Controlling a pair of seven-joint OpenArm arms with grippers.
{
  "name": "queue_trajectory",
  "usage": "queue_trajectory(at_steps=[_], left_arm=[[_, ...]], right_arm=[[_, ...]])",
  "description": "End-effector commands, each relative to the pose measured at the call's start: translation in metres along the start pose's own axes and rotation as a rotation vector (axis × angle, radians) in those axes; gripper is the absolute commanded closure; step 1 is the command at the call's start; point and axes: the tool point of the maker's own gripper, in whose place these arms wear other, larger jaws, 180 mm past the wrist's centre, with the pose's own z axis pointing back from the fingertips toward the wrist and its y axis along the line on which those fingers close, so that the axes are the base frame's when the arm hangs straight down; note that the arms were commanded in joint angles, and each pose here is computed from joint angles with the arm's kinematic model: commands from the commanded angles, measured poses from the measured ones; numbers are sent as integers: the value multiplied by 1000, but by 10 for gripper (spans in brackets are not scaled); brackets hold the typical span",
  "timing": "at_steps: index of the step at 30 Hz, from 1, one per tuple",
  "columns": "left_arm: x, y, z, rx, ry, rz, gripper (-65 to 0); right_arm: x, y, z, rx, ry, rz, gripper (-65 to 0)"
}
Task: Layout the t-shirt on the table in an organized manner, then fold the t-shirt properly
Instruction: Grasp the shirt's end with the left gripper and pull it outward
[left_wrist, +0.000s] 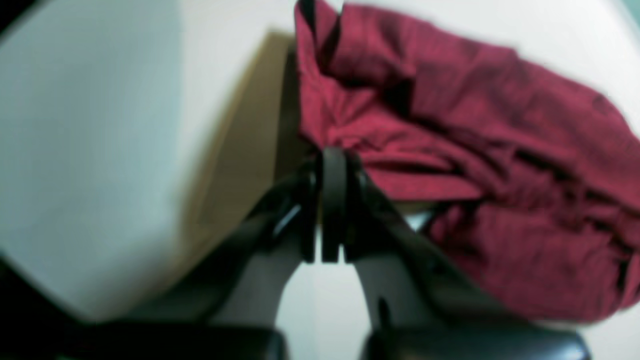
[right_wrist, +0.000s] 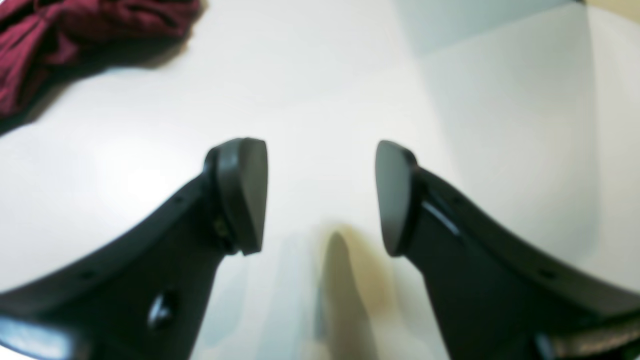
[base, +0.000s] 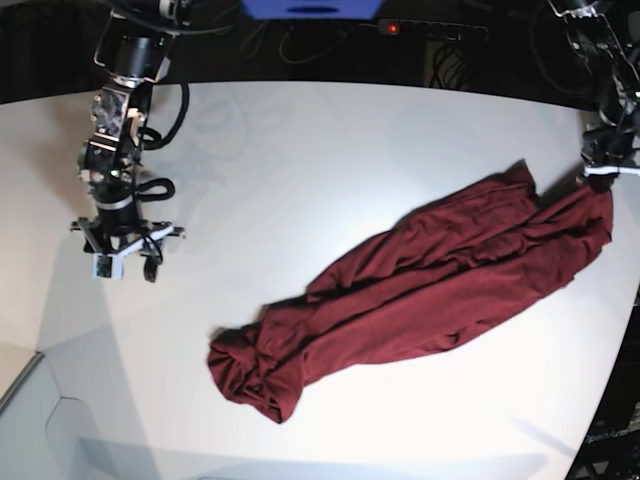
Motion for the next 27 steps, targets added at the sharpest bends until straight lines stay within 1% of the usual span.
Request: queue_trajectory(at_steps=[1,3,6,8,11,17,19,21,23,26,27], left_arm=[[14,1,3,-5,-27,-21,-5],[4,6,3,5,17,-17,-5],[-3,6,4,4,52,-10,-6],[-8,6,5,4,84,-10,-31],[-13,6,5,4,113,-11,-112],[-18,9,8,11,129,-14,-327],[-15,11,10,15,117,-16,-373],[-8,22,12,40,96,5,-379],[-5,33,13,68,82,25,-360],[0,33,4,68,73,56,-289],[0,33,2,67,75,63,-252]], right_arm=[[25,0,-3,-3,-77,-8,-328],[23,0,-2,-3,-72,-10,-328],[13,1,2,0,-52,-8,-328],[11,1,3,0,-49,-8,-328],[11,1,3,0,-49,-9,-328],[10,2,3,2,-48,-8,-328],[10,1,3,0,-48,-9,-328],[10,1,3,-1,-46,-9,-328],[4,0,6,-1,-35,-8,-328],[4,1,5,2,-35,-8,-328],[4,1,5,2,-35,-8,-328]])
